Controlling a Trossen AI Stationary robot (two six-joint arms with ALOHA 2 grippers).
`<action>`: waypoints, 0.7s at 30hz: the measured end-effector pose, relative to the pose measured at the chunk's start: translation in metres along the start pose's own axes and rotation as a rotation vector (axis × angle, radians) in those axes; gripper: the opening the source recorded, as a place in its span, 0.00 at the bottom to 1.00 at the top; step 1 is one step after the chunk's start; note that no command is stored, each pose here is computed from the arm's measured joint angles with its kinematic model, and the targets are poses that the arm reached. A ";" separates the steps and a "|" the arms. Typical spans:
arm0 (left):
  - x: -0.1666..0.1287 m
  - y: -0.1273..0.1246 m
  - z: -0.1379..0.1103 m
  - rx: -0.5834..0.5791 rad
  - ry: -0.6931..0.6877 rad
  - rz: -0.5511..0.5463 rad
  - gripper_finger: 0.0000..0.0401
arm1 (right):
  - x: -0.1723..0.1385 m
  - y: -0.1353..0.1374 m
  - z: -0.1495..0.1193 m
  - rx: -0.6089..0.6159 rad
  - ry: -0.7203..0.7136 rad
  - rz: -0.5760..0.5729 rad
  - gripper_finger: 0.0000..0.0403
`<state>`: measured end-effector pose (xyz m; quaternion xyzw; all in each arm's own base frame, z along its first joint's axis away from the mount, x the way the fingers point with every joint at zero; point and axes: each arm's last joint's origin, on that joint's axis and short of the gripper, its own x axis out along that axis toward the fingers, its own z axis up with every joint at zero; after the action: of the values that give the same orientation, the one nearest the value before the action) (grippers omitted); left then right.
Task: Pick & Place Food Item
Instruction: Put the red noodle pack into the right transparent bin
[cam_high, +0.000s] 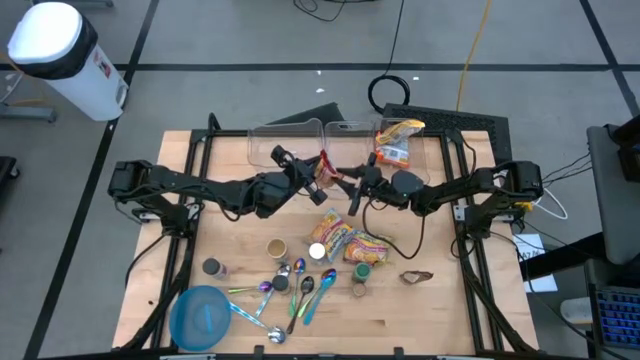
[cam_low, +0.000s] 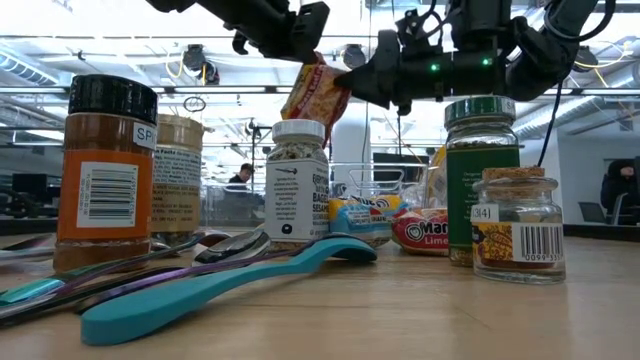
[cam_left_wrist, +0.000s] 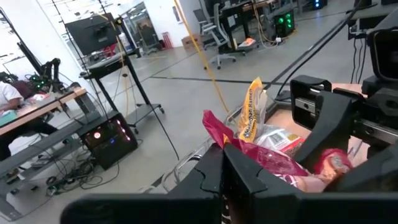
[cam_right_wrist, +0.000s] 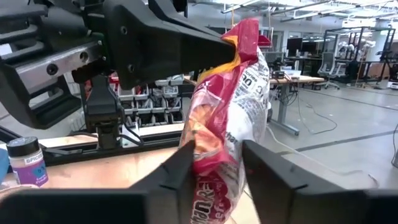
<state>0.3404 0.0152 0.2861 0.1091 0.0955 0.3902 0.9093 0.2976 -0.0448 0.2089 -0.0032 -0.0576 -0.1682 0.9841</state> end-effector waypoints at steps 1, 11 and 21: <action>0.000 0.000 0.000 0.001 0.001 -0.001 0.02 | 0.000 0.000 0.000 -0.003 0.005 0.000 0.21; -0.007 -0.001 0.001 -0.058 0.022 -0.151 0.29 | -0.009 -0.003 0.009 -0.115 0.116 0.037 0.02; -0.037 0.011 0.015 -0.037 0.053 -0.200 0.68 | -0.058 -0.030 0.059 -0.246 0.273 -0.087 0.00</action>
<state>0.3117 -0.0060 0.3068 0.0718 0.1226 0.3021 0.9426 0.2267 -0.0524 0.2604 -0.0981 0.0973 -0.2152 0.9668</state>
